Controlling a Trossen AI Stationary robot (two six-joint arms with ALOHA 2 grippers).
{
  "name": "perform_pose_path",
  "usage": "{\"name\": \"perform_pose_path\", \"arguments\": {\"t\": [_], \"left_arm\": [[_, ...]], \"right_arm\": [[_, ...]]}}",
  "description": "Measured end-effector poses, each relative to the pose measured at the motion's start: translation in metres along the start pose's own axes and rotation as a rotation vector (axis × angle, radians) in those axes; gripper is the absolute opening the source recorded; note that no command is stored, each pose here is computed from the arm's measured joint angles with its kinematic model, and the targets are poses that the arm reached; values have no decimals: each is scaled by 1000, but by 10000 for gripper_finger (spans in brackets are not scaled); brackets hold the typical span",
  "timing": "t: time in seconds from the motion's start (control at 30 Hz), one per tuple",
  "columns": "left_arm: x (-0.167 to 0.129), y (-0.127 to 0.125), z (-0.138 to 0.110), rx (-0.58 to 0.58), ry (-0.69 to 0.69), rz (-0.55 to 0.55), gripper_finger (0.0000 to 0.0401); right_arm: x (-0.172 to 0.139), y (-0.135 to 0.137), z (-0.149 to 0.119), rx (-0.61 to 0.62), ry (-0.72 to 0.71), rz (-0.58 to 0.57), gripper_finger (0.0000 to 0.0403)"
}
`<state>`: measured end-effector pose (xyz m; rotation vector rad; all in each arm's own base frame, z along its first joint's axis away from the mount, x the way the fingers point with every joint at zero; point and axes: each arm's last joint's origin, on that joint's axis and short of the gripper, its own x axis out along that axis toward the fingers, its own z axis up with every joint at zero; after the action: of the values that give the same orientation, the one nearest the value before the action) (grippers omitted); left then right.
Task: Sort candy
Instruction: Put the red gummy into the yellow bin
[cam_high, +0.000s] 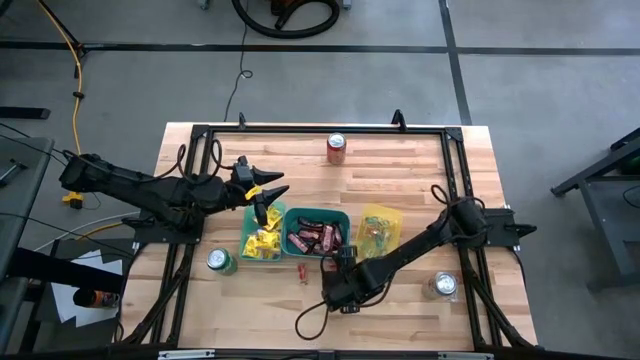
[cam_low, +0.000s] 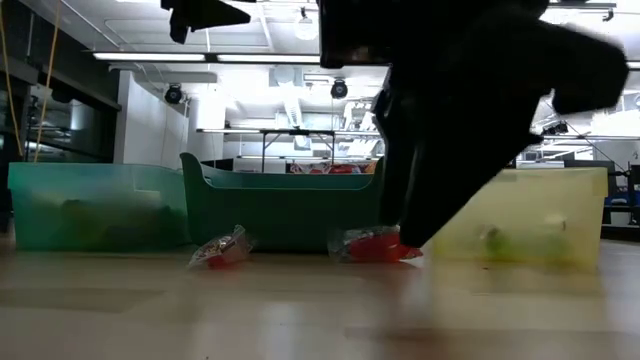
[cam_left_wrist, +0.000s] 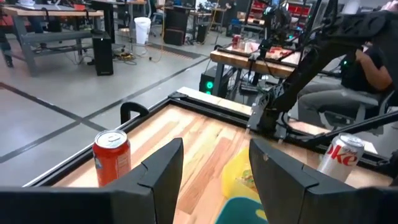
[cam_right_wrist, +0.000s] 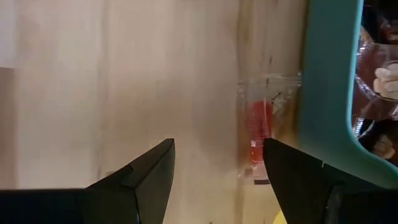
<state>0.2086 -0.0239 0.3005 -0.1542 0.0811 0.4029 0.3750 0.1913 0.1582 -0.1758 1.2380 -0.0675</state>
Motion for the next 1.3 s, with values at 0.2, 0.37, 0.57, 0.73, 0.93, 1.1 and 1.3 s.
{"name": "perform_pose_path", "arguments": {"t": [0.2,0.37,0.57,0.73,0.93,1.1,1.3], "left_arm": [[0,0,0,2,3,1,170],[0,0,0,2,3,1,170],[0,0,0,-8,2,1,170],[-1,0,2,-68,-14,-7,170],[-8,1,12,-152,-70,-62,170],[-13,4,18,-103,-105,-65,170],[-18,6,24,-159,-140,-81,170]], "right_arm": [[6,-3,1,3,-14,-68,237],[13,-10,2,26,1,-82,213],[19,-15,4,53,27,-42,168],[21,-12,5,52,46,58,59],[5,-1,13,88,56,199,13],[-16,5,27,54,0,234,4],[-58,6,40,-59,-86,239,1]]}}
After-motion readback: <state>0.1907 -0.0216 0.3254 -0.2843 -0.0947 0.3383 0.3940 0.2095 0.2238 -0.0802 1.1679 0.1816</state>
